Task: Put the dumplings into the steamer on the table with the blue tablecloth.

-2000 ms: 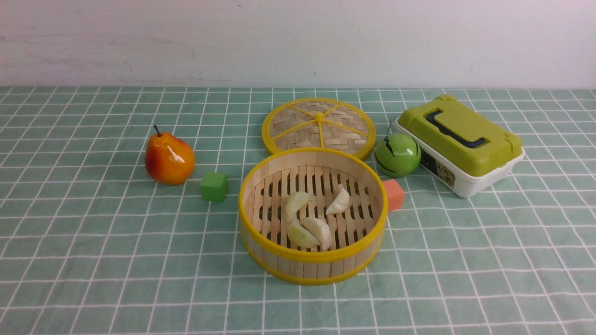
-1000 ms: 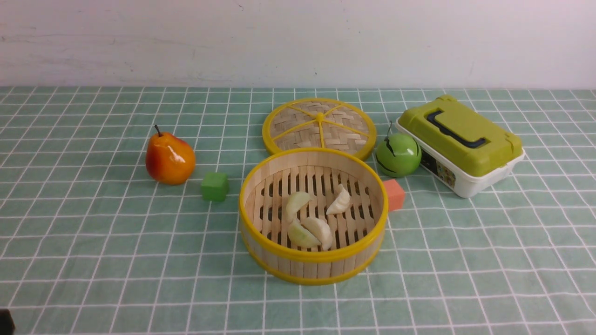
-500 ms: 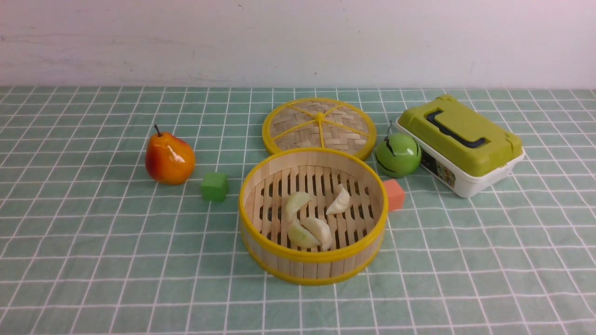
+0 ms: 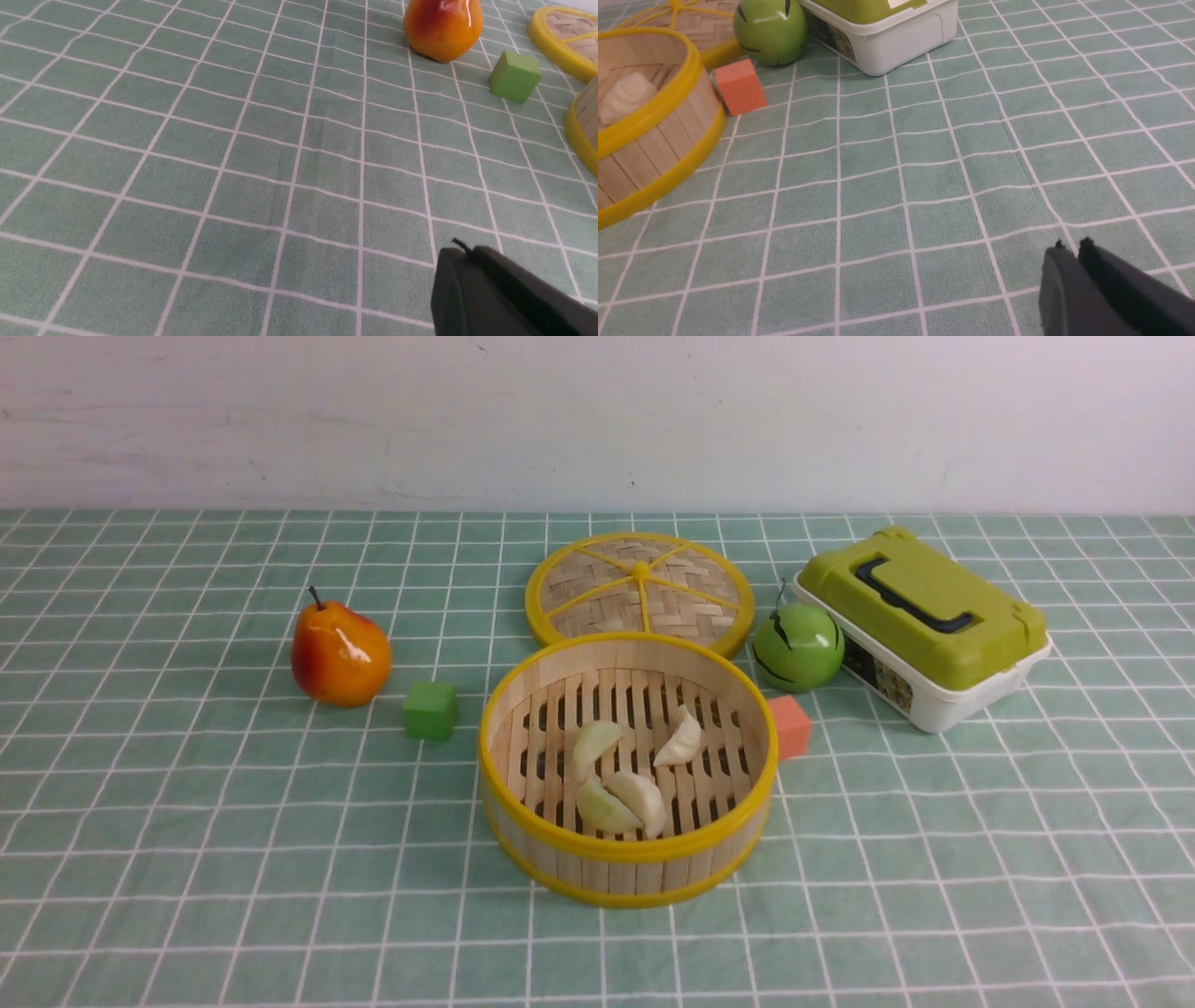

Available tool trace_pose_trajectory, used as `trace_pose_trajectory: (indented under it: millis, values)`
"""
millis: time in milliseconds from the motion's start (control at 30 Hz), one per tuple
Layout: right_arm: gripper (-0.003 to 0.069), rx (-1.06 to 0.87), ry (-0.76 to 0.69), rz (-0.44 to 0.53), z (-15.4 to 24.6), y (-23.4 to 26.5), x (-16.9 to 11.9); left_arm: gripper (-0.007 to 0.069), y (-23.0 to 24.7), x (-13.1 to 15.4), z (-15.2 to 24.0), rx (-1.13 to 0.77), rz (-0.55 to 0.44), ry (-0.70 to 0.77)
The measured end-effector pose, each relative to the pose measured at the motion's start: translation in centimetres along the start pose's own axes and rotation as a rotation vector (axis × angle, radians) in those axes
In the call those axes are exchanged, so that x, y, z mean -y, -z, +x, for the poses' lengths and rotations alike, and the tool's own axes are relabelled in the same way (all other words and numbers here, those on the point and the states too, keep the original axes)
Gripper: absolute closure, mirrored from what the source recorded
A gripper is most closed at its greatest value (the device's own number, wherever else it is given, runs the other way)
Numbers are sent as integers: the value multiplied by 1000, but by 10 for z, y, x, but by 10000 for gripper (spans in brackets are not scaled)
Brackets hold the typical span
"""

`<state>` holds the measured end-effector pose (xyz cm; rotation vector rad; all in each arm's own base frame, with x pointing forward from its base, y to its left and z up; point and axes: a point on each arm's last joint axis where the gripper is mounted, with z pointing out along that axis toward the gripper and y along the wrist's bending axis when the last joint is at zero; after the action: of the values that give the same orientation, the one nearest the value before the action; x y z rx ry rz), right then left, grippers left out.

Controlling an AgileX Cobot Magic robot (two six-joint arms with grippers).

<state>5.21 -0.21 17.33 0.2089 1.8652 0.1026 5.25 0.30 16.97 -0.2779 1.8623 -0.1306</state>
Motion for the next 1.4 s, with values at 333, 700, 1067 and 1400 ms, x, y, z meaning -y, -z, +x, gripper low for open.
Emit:
trace_pose_trajectory:
  millis: [333,700,1067,1400]
  values:
    - [606,0,0,0,0,0,0,639,0,0,0,0,0,0]
    - [589,0,0,0,0,0,0,639,0,0,0,0,0,-1]
    - [575,0,0,0,0,0,0,639,0,0,0,0,0,-1]
    - [565,0,0,0,0,0,0,638,0,0,0,0,0,-1]
